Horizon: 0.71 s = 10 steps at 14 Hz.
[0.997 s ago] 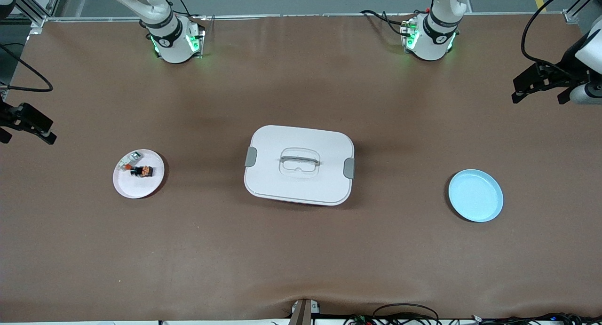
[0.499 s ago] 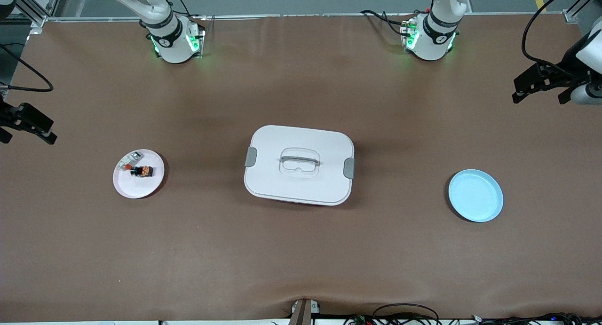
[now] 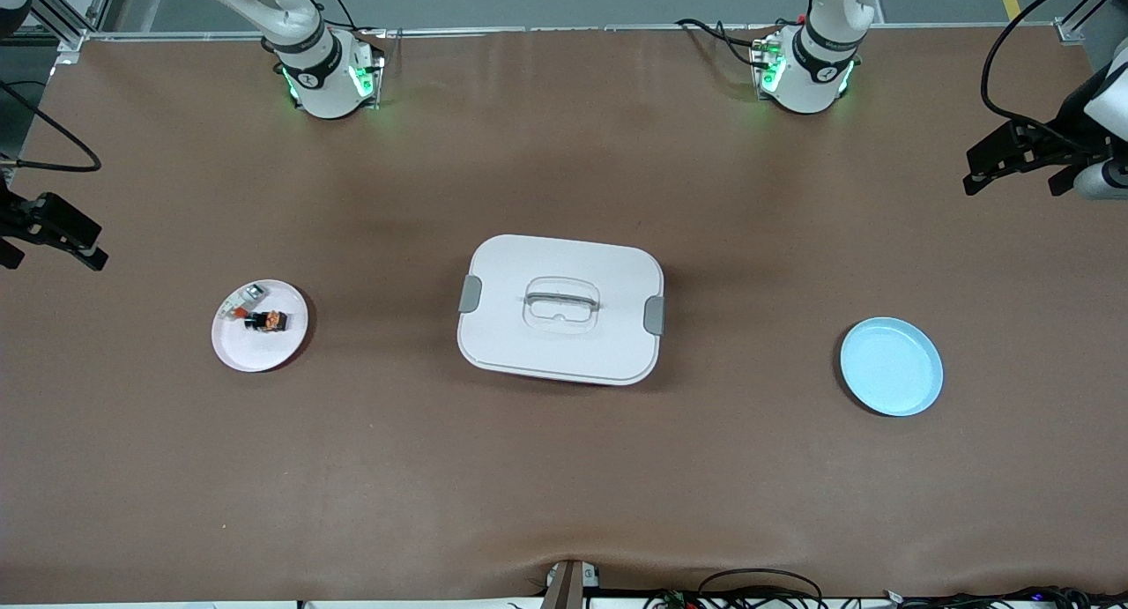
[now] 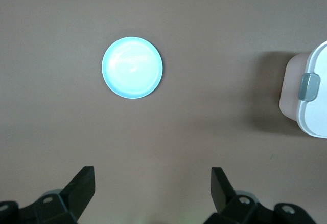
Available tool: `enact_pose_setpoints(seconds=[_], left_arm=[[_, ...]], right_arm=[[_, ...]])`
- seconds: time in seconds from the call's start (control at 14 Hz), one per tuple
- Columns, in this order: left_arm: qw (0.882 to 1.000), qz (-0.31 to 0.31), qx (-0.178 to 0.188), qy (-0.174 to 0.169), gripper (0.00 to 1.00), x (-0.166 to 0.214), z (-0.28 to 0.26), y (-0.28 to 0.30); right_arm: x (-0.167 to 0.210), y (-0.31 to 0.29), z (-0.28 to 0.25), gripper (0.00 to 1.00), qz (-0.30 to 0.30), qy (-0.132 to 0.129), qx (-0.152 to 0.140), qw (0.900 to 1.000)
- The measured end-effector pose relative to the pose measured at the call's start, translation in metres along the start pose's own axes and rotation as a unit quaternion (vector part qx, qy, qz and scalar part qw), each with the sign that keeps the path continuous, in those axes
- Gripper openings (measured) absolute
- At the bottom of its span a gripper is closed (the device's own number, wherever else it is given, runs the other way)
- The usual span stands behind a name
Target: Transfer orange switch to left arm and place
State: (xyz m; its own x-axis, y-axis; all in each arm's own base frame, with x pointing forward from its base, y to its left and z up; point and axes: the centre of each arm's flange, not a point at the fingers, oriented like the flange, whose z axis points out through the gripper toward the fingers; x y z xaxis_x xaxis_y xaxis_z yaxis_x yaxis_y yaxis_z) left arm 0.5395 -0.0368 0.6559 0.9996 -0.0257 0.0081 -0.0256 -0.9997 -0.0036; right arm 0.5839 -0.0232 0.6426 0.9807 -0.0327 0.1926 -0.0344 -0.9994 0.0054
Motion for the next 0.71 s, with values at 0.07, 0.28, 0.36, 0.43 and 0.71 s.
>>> enact_pose_setpoints(seconds=[0.07, 0.28, 0.36, 0.43, 0.71], left_arm=[[1.000, 0.000, 0.000, -0.001, 1.00, 0.000, 0.001, 0.000], [1.000, 0.001, 0.000, -0.001, 1.00, 0.002, 0.003, 0.001], [1.000, 0.002, 0.000, 0.000, 1.00, 0.003, 0.004, 0.002], [1.000, 0.003, 0.000, -0.001, 1.00, 0.005, 0.006, 0.004], [1.000, 0.006, -0.001, -0.006, 1.00, 0.011, 0.015, 0.006]], right_arm=[[0.000, -0.001, 0.000, 1.00, -0.001, 0.000, 0.000, 1.000], [-0.001, -0.003, 0.001, 1.00, -0.003, -0.007, 0.001, 1.000], [-0.002, -0.003, 0.003, 1.00, -0.003, -0.011, 0.001, 1.000], [-0.003, -0.003, 0.006, 1.00, -0.003, -0.019, 0.001, 1.000], [-0.004, -0.001, 0.054, 1.00, -0.001, -0.089, -0.002, 0.996]])
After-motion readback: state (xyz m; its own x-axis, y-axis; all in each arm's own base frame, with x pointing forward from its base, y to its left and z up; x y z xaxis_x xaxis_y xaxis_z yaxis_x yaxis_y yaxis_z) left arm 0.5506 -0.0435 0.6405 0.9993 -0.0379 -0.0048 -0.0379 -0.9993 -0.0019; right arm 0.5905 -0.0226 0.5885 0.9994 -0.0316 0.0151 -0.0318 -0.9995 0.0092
